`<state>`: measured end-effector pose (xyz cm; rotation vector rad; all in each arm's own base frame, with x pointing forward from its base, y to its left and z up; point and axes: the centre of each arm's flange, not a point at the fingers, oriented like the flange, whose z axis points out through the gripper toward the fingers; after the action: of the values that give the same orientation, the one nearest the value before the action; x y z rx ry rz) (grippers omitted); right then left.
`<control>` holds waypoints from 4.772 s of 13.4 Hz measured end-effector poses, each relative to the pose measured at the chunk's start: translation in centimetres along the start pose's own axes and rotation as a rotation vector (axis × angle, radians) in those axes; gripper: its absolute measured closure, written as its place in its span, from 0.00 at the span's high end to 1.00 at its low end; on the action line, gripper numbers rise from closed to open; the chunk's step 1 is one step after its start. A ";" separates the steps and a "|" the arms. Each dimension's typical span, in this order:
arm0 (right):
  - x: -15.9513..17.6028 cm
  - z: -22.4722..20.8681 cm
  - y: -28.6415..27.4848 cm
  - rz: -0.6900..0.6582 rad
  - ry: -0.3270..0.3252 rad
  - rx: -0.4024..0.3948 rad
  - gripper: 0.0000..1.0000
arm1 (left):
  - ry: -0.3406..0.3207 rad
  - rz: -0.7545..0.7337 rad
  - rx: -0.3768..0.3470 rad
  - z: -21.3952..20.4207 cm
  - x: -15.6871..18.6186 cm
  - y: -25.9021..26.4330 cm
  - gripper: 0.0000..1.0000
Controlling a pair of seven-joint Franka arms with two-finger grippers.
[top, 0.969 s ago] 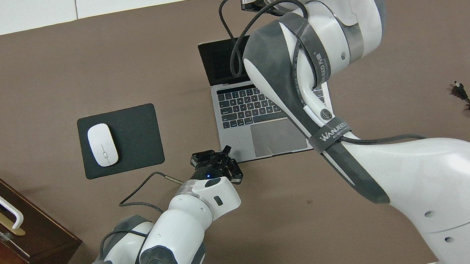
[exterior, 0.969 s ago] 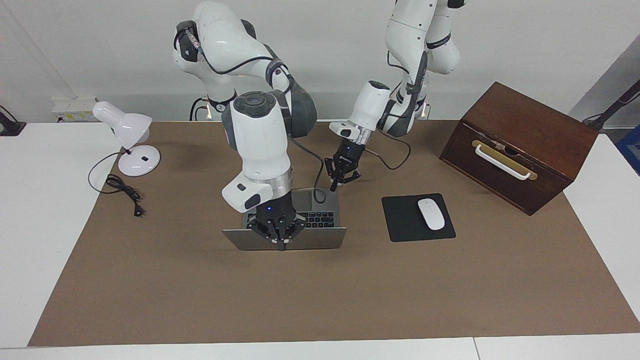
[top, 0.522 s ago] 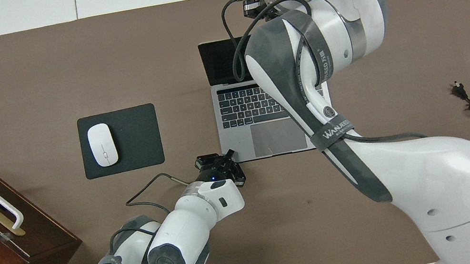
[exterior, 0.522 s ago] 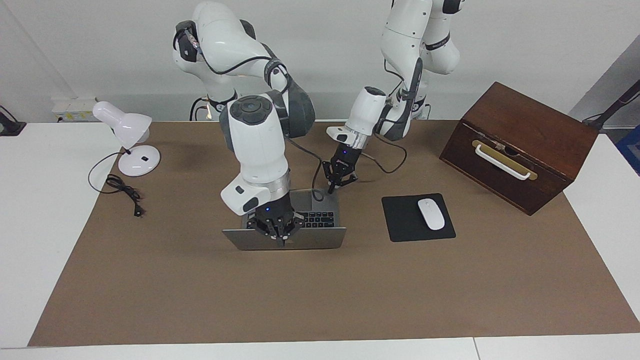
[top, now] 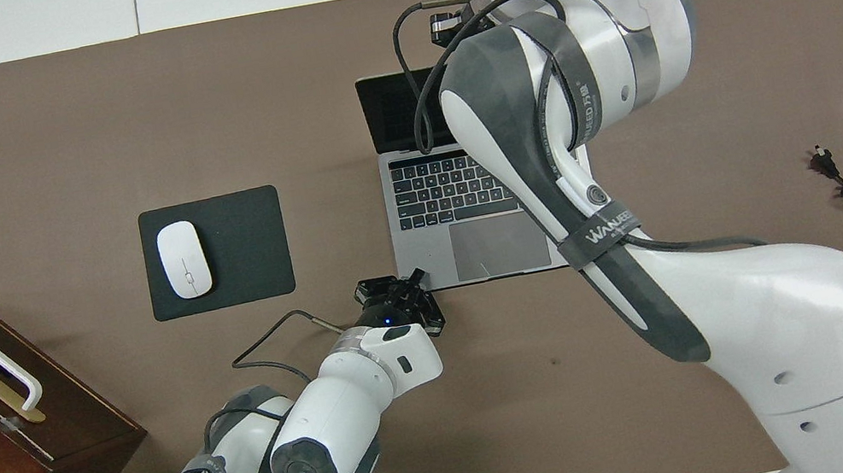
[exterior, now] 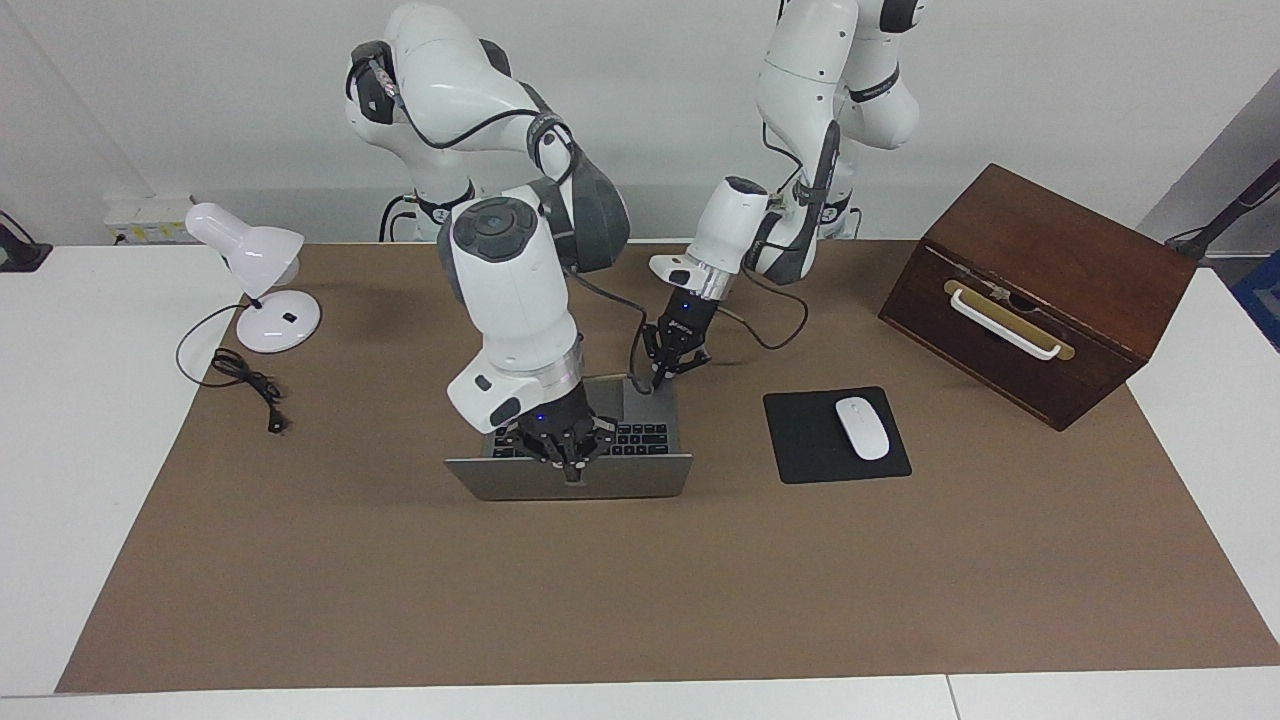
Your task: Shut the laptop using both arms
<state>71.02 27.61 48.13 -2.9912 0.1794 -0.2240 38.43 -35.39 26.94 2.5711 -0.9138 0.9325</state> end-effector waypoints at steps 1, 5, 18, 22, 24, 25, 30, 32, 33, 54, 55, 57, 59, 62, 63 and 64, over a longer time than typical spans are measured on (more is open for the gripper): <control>-0.2 0.1 0.1 0.004 -0.021 0.001 0.01 | 0.004 0.005 0.000 0.0 -0.1 0.0 0.01; -1.0 0.2 0.3 0.012 -0.097 0.001 0.01 | 0.010 0.017 0.001 0.0 -0.2 0.0 0.01; -3.4 0.8 1.6 0.031 -0.305 -0.023 0.01 | 0.024 0.019 0.003 -0.3 -0.8 -0.1 0.01; -4.4 2.7 2.6 0.047 -0.360 -0.040 0.01 | 0.025 0.019 0.003 -0.3 -0.9 -0.1 0.01; -4.8 4.1 3.0 0.055 -0.385 -0.049 0.01 | 0.025 0.021 0.003 -0.3 -0.9 -0.1 0.01; -5.0 4.6 3.1 0.057 -0.389 -0.047 0.01 | 0.026 0.025 0.004 -0.4 -1.0 -0.1 0.01; -6.3 7.8 3.1 0.069 -0.393 -0.035 0.01 | 0.028 0.039 0.007 -0.6 -1.3 -0.3 0.01; -6.9 9.5 3.1 0.075 -0.393 -0.034 0.01 | 0.028 0.040 0.008 -0.6 -1.4 -0.3 0.01; -7.1 10.2 3.2 0.078 -0.393 -0.034 0.01 | 0.028 0.040 0.008 -0.6 -1.4 -0.3 0.01; -9.1 14.7 4.0 0.096 -0.387 -0.036 0.01 | 0.028 0.056 0.008 -0.6 -1.4 -0.3 0.01; -9.1 14.7 4.0 0.097 -0.387 -0.036 0.01 | 0.028 0.056 0.008 -0.6 -1.4 -0.3 0.01; -9.1 14.7 4.0 0.097 -0.385 -0.035 0.01 | 0.028 0.056 0.008 -0.6 -1.4 -0.3 0.01; -9.1 14.6 4.0 0.097 -0.384 -0.034 0.01 | 0.028 0.056 0.008 -0.6 -1.4 -0.3 0.01; -9.0 14.1 4.3 0.100 -0.391 -0.037 0.01 | 0.028 0.056 0.008 -0.6 -1.4 -0.3 0.01; -8.7 13.2 4.5 0.102 -0.396 -0.038 0.01 | 0.028 0.056 0.008 -0.6 -1.4 -0.3 0.01; -8.1 11.5 4.7 0.103 -0.396 -0.033 0.01 | 0.028 0.057 0.008 -0.6 -1.4 -0.3 0.01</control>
<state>64.32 25.48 35.01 -2.9700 0.2928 0.3833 37.48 -34.21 26.51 2.5439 -0.9817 0.9874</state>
